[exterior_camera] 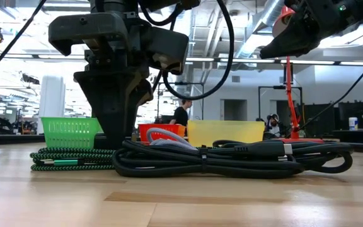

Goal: Pick and place items into bin
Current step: Put the black charger adapter into the red basket

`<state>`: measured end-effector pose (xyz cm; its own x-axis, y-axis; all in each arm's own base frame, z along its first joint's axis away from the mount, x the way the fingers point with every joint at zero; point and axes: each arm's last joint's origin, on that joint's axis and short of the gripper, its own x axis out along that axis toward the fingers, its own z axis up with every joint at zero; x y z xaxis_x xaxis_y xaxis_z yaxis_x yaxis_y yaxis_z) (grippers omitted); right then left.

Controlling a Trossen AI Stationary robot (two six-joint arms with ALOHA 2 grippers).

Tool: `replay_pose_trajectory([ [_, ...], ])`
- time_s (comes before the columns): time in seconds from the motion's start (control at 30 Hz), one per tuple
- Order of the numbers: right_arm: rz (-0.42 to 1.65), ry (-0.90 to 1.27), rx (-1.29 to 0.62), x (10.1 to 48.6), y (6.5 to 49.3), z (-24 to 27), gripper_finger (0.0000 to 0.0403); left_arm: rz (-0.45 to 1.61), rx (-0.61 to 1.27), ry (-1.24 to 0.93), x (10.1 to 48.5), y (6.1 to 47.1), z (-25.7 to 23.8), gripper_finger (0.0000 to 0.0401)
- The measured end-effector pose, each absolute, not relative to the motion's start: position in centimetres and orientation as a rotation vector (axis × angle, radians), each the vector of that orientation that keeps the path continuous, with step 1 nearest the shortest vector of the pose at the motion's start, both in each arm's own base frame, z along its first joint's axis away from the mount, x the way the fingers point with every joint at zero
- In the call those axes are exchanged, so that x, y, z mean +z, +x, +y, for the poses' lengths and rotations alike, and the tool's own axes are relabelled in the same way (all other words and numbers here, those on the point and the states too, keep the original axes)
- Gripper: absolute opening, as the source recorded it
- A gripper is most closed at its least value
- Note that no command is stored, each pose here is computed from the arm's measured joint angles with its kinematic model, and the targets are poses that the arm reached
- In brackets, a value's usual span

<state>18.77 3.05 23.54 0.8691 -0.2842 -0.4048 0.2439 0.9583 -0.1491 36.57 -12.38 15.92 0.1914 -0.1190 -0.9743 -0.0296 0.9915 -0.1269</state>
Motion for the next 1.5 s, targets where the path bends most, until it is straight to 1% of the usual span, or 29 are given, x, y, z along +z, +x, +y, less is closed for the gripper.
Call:
replay_pose_trajectory([
  [0.2,0.437,-0.094,-0.277,23.5,18.8,3.1,0.0123,1.371,-0.068,-0.124,16.2,36.6,-12.2,0.0125],
  [0.4,0.436,-0.093,-0.277,23.6,18.8,3.1,0.0123,1.319,-0.033,-0.088,18.0,36.2,-11.7,0.0125],
  [0.47,0.433,-0.092,-0.277,23.6,18.8,3.1,0.0123,1.299,-0.001,-0.06,19.0,35.9,-11.2,0.0125],
  [0.6,0.433,-0.092,-0.277,23.6,18.8,3.1,0.0123,1.265,0.122,0.018,21.0,35.2,-9.3,0.0125],
  [0.87,0.425,-0.089,-0.277,23.6,18.8,3.1,0.0123,1.156,0.381,0.181,23.9,35.0,-3.6,0.0125],
  [1.07,0.423,-0.088,-0.276,23.7,18.8,3.1,0.0123,1.102,0.564,0.299,24.9,35.5,1.8,0.0125],
  [1.3,0.424,-0.076,-0.28,23.6,18.8,3.1,0.0123,1.056,0.641,0.264,25.4,35.7,8.3,0.0126],
  [1.5,0.43,-0.075,-0.281,23.6,18.8,3.1,0.0123,1.047,0.651,0.191,25.5,34.9,12.4,0.0133],
])
